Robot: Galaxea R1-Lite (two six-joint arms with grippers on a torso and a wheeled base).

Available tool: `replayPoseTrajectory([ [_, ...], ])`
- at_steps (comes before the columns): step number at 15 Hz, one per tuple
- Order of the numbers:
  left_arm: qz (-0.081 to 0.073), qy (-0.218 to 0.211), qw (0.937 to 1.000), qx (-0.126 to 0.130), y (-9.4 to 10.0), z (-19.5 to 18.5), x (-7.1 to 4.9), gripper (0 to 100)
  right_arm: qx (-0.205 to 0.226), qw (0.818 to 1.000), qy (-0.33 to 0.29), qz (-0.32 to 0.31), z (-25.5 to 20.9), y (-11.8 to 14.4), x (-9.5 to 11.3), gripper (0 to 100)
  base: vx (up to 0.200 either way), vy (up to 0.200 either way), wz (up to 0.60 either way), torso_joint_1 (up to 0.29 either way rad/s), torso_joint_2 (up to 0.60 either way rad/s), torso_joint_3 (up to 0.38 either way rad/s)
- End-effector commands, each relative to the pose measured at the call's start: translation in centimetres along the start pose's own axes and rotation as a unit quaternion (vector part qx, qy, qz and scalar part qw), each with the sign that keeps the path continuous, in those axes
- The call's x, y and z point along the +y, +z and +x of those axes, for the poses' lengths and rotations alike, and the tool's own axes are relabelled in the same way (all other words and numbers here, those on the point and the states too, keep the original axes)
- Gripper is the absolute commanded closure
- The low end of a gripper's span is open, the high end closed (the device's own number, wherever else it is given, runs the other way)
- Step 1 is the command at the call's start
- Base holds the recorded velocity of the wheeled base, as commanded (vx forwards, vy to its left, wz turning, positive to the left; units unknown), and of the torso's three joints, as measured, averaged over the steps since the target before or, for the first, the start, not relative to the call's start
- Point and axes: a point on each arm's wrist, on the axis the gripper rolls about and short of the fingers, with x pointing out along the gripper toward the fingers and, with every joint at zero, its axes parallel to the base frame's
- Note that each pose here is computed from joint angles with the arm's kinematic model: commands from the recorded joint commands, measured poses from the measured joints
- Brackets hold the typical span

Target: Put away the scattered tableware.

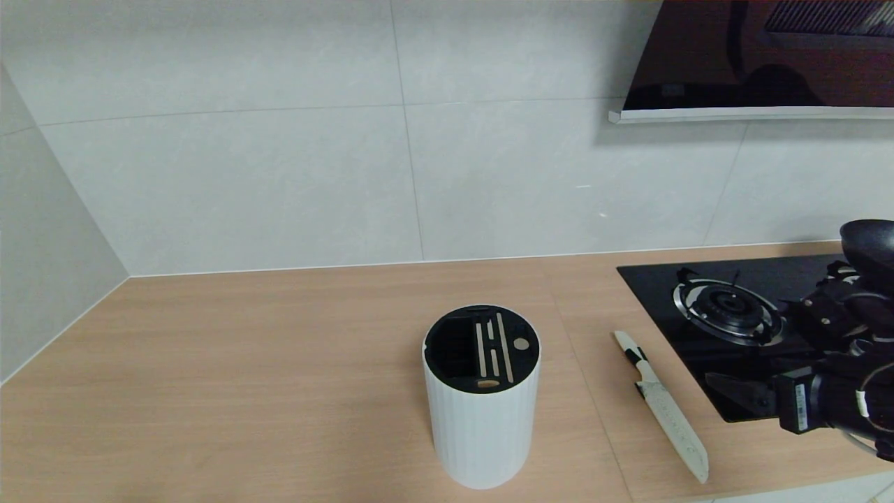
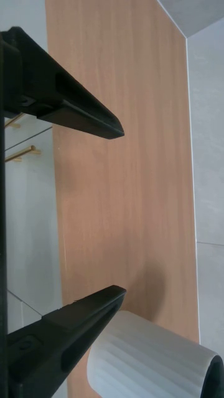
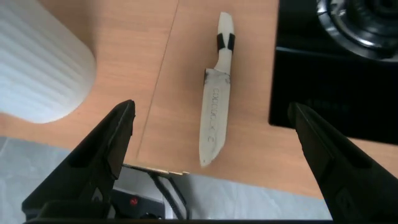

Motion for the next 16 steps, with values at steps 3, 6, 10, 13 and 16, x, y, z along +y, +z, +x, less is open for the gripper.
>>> replayPoseTrajectory([
  [3,0.000,0.000,1.0000,0.000,0.0,0.0,0.0,0,0.042,0.999,-0.009,-0.006,4.6,-0.8,0.1,0,0.000,0.000,0.00,0.000,0.00,0.000],
  [6,0.000,0.000,1.0000,0.000,0.0,0.0,0.0,0,0.048,0.999,-0.011,-0.007,6.8,-1.1,0.0,0,0.000,0.000,0.00,0.000,0.00,0.000],
  [10,0.000,0.000,1.0000,0.000,0.0,0.0,0.0,0,0.055,0.998,-0.016,-0.009,9.1,-1.5,0.0,0,0.000,0.000,0.00,0.000,0.00,0.000],
  [13,0.000,0.000,1.0000,0.000,0.0,0.0,0.0,0,0.066,0.998,-0.008,-0.013,10.1,-2.2,0.4,0,0.000,0.000,0.00,0.000,0.00,0.000],
  [16,0.000,0.000,1.0000,0.000,0.0,0.0,0.0,0,0.096,0.995,-0.015,-0.019,11.6,-3.6,0.9,0,0.000,0.000,0.00,0.000,0.00,0.000],
])
